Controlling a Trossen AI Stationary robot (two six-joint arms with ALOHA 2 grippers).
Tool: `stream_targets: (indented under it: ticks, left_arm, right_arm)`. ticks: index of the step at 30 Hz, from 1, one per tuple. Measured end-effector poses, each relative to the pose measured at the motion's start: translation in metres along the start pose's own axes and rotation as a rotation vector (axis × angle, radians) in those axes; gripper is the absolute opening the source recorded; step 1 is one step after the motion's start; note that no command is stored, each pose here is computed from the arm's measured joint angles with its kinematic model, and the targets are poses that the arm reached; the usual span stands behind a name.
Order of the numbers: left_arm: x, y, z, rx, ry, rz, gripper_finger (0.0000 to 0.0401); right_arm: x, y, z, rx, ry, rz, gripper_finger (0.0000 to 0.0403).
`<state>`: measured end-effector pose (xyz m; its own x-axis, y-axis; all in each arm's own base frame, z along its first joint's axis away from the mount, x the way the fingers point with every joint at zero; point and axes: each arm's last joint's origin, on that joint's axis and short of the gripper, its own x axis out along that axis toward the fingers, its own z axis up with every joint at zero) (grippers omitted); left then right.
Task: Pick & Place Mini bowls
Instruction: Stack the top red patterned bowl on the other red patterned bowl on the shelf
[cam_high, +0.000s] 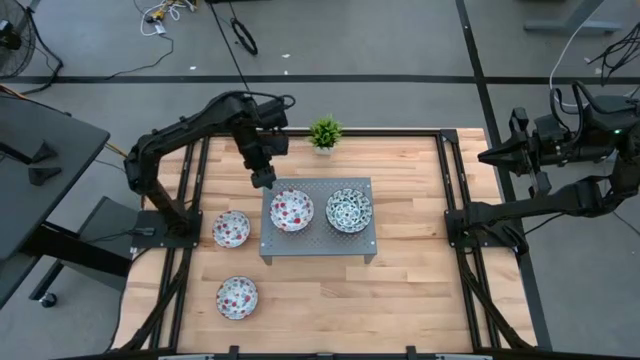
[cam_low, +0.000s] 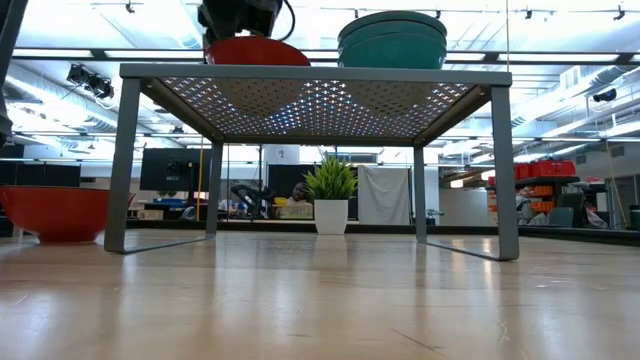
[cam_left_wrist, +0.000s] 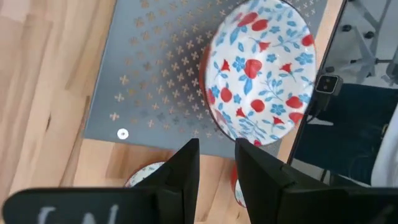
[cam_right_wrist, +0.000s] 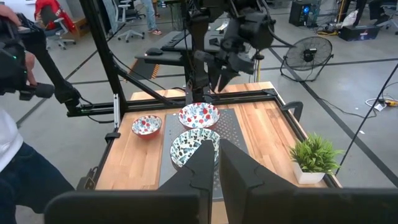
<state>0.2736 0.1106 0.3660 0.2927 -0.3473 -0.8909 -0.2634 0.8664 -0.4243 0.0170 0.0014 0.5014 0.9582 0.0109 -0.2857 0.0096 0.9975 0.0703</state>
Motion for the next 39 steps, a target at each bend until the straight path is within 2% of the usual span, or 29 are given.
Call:
stream_targets:
  ticks: [8, 12, 20, 28, 31, 39]
  left_arm:
    - [-0.008, -0.030, -0.015, 0.032, -0.023, -0.006, 0.0108]
    - [-0.004, -0.035, -0.025, 0.007, 0.000, -0.014, 0.0108]
    - [0.028, -0.019, -0.057, -0.092, 0.142, 0.010, 0.0108]
    - [0.050, -0.003, -0.075, -0.064, 0.223, 0.165, 0.0108]
    - [0.058, 0.003, -0.075, 0.000, 0.229, 0.213, 0.0108]
    - [0.075, 0.015, -0.076, 0.362, 0.290, 0.287, 0.0108]
  right_arm:
    - [0.000, 0.000, 0.000, 0.000, 0.000, 0.000, 0.0029]
    - [0.000, 0.000, 0.000, 0.000, 0.001, 0.000, 0.0029]
    - [0.000, 0.000, 0.000, 0.000, 0.000, 0.000, 0.0029]
    - [0.000, 0.000, 0.000, 0.000, 0.001, 0.000, 0.0029]
    - [0.000, 0.000, 0.000, 0.000, 0.000, 0.000, 0.0029]
    - [0.000, 0.000, 0.000, 0.000, 0.000, 0.000, 0.0029]
